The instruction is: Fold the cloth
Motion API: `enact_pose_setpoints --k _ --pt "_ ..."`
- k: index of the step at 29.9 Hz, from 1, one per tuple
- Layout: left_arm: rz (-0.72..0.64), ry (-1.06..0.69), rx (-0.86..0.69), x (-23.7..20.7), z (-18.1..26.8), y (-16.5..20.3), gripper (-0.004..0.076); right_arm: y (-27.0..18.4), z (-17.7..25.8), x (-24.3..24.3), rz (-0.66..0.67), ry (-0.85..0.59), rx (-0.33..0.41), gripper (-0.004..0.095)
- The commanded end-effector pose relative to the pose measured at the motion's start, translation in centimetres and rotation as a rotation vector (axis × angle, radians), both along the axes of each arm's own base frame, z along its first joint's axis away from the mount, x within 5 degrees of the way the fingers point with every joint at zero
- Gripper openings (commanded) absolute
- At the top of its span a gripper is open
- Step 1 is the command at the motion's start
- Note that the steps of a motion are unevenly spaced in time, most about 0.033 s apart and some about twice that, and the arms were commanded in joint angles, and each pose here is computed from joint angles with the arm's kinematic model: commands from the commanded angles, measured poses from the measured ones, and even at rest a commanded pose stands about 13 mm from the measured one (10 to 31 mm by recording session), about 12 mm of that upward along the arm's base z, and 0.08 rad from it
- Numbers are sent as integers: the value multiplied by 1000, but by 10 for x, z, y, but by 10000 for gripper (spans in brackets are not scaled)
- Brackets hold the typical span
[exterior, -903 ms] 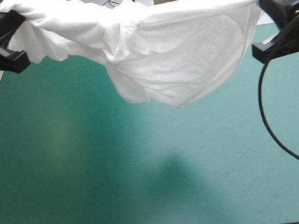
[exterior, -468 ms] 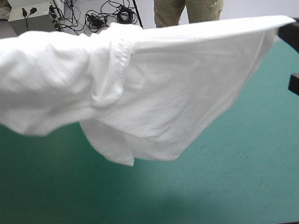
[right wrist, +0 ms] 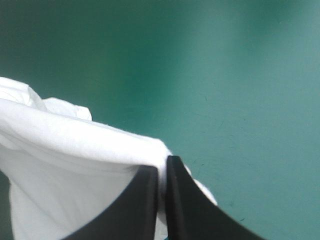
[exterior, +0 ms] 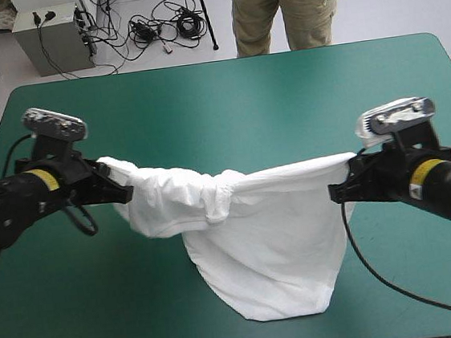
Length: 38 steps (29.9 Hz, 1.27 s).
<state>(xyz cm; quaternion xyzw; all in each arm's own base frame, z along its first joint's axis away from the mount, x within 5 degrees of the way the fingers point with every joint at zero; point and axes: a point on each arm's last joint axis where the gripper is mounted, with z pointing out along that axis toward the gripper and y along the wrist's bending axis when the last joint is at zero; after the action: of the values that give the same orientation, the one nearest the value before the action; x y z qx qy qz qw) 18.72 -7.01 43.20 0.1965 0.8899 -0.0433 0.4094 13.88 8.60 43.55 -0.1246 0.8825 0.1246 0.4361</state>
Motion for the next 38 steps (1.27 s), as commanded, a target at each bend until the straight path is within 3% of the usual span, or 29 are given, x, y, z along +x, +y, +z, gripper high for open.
enact_pose_setpoints --k 1,10,15,22,25,27,30,33,35,37,38 --pt "11 -35 15 36 -18 -11 -9 16 -20 35 -60 -64 14 -17" --pt "52 145 174 129 -99 -27 -9 40 -85 141 -105 141 -8 -17" --pt "166 219 130 165 -131 -14 -9 35 -110 189 -136 236 23 -17" --pt "243 215 5 192 -153 -1 -9 26 -131 229 -181 287 -1 -14" --pt "262 231 -38 198 -162 0 -9 24 -137 239 -163 289 -40 59" --pt "266 226 -40 200 -164 2 -3 25 -141 243 -157 295 -57 170" --pt "251 223 -25 201 -165 1 102 26 -144 245 -157 305 -57 368" --pt "220 246 -27 200 -163 -1 360 27 -143 244 -153 315 -45 517" --pt "208 265 4 199 -153 0 529 27 -136 243 -127 331 -76 526" --pt "204 266 37 197 -134 3 610 26 -124 240 -88 341 -118 516" --pt "202 256 63 196 -123 5 613 25 -118 239 -78 341 -129 513"
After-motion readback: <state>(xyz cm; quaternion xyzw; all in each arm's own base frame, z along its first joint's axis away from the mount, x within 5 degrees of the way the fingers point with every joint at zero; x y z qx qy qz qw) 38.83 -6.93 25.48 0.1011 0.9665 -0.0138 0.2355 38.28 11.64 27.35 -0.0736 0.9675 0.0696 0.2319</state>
